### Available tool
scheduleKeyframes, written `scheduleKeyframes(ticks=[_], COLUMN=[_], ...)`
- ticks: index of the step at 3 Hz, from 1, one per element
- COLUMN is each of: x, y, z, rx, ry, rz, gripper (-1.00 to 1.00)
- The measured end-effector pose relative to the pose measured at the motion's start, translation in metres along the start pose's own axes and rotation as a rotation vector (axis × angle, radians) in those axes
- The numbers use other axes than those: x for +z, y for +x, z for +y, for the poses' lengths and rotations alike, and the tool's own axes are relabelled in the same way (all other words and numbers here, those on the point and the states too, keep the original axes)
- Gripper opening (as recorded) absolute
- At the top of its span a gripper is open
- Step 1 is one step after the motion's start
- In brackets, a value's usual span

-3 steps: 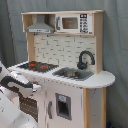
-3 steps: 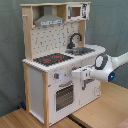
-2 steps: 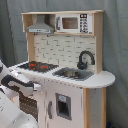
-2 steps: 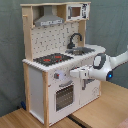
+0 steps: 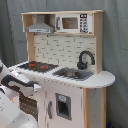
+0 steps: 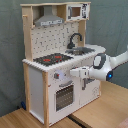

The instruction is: Play with the kitchen

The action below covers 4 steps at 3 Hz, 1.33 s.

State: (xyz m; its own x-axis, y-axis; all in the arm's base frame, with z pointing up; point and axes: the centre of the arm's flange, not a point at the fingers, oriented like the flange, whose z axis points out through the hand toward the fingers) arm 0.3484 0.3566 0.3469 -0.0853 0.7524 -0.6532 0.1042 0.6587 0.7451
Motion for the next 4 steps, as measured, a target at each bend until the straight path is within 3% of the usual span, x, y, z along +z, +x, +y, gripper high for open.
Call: scheduleKeyframes(ticks=[4], x=[-0.0002], y=[0.0001], z=[0.0001], rx=[0.436], ry=[0.0], rz=[0.0], gripper=[-1.0])
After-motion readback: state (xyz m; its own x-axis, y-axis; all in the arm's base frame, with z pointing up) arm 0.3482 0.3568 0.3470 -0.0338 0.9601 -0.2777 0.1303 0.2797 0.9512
